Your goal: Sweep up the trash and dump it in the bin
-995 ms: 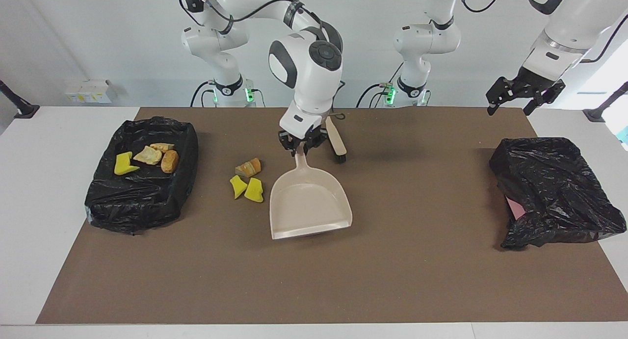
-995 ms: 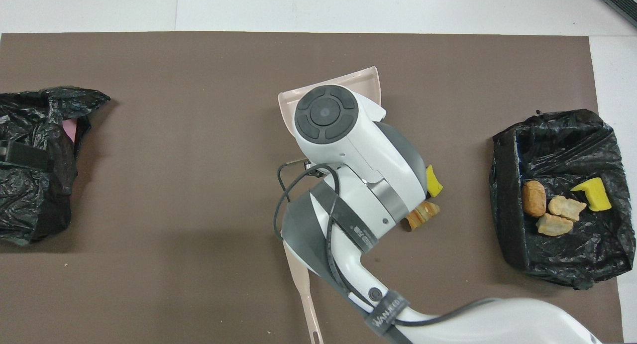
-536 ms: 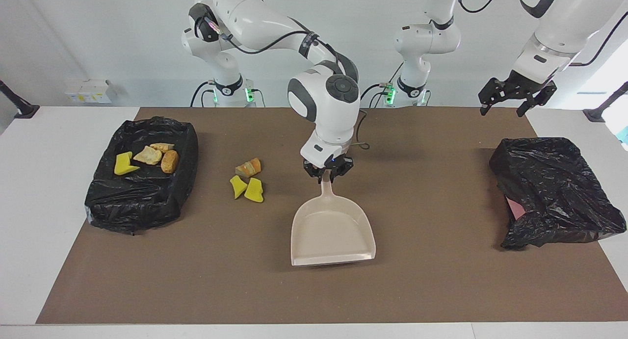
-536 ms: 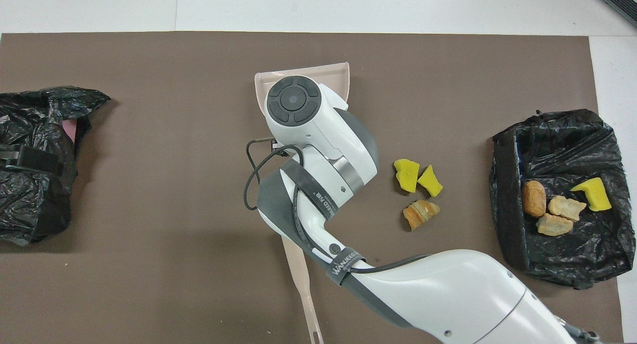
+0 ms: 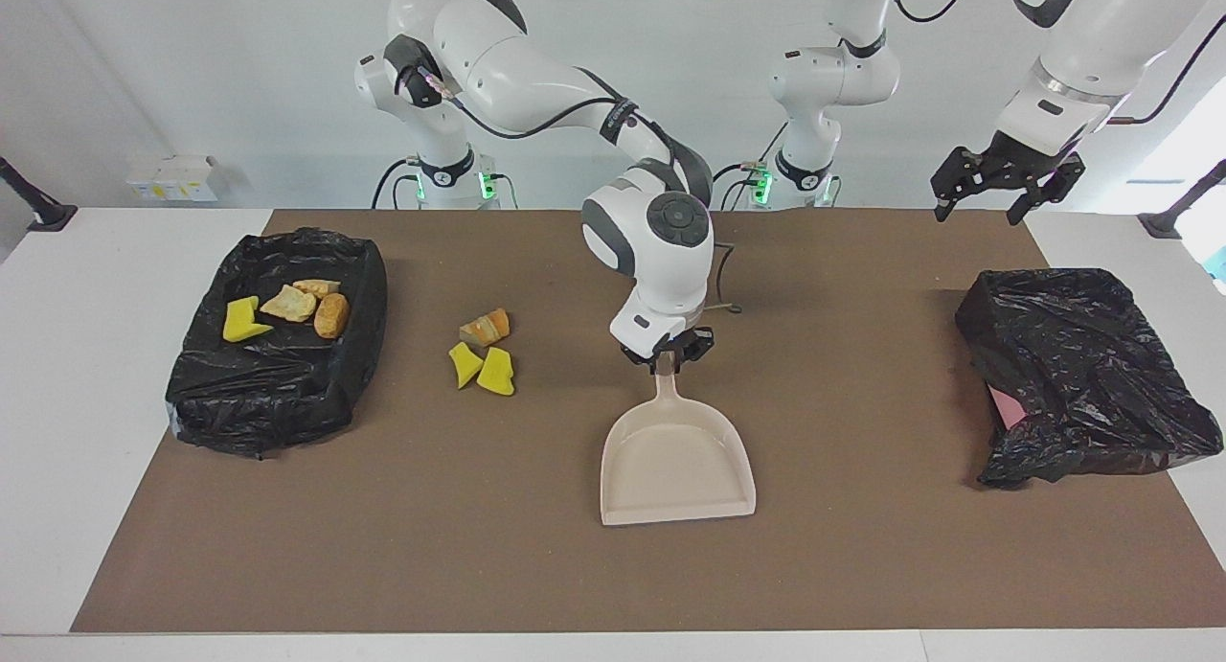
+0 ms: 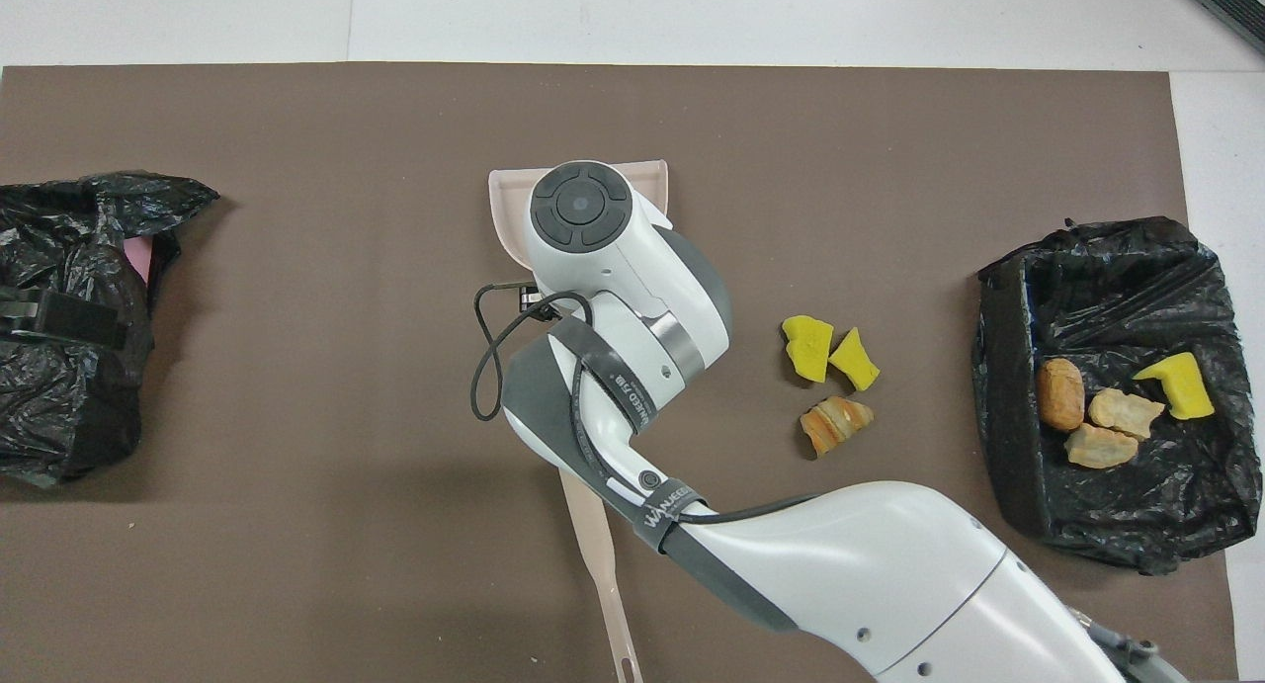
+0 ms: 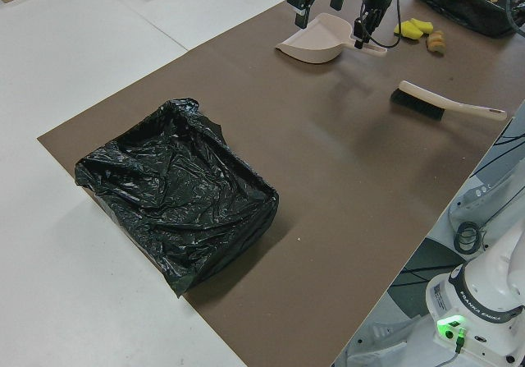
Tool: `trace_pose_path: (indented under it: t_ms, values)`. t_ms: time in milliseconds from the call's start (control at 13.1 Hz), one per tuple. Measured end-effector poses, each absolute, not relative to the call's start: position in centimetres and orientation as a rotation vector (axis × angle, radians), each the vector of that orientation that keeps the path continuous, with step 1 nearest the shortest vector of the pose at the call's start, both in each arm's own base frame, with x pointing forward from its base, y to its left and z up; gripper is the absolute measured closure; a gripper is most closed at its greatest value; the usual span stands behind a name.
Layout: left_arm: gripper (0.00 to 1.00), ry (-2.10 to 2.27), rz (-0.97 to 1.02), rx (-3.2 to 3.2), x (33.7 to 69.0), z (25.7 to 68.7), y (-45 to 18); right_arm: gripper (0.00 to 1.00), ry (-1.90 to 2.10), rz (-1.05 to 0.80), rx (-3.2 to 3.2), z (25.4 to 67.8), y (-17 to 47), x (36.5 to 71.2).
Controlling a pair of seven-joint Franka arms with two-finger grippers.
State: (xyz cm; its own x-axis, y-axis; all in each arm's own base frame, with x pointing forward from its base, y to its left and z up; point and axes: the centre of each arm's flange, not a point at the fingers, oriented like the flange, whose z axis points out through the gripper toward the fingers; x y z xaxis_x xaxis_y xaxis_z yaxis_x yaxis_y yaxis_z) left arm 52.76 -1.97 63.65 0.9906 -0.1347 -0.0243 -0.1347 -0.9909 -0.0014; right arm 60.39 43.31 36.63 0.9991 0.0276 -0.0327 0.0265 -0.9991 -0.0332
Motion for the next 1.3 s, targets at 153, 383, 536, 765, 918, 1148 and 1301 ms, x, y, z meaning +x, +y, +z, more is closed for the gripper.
trace_pose_path:
  t_ms: [153, 383, 536, 765, 918, 1148, 1301]
  values:
    - [0.0, 0.218, 0.029, -3.131, 52.9, 63.5, -2.2, 0.26, -0.045, 0.041, -3.107, 37.4, 43.3, 60.2]
    - [0.0, 0.285, 0.046, -3.124, 53.2, 62.0, -5.4, 0.0, -0.074, 0.028, -3.126, 41.4, 42.9, 57.8]
    - [0.0, 0.285, 0.035, -3.123, 53.5, 59.9, -9.0, 0.0, -0.122, 0.052, -3.137, 43.7, 42.8, 53.8]
    - [0.0, 0.314, 0.025, -3.119, 53.9, 57.1, -13.6, 0.0, -0.218, 0.134, -3.148, 44.1, 43.2, 45.4]
    - [0.0, 0.363, 0.029, -3.113, 54.4, 55.3, -16.0, 0.0, -0.294, 0.115, -3.132, 41.8, 43.4, 39.1]
    - [0.0, 0.424, 0.03, -3.104, 55.3, 51.6, -20.8, 0.0, -0.399, 0.12, -3.107, 37.6, 41.0, 31.3]
    - [0.0, 0.397, 0.001, -3.112, 55.7, 48.3, -25.3, 0.0, -0.461, 0.103, -3.095, 35.5, 40.0, 28.0]
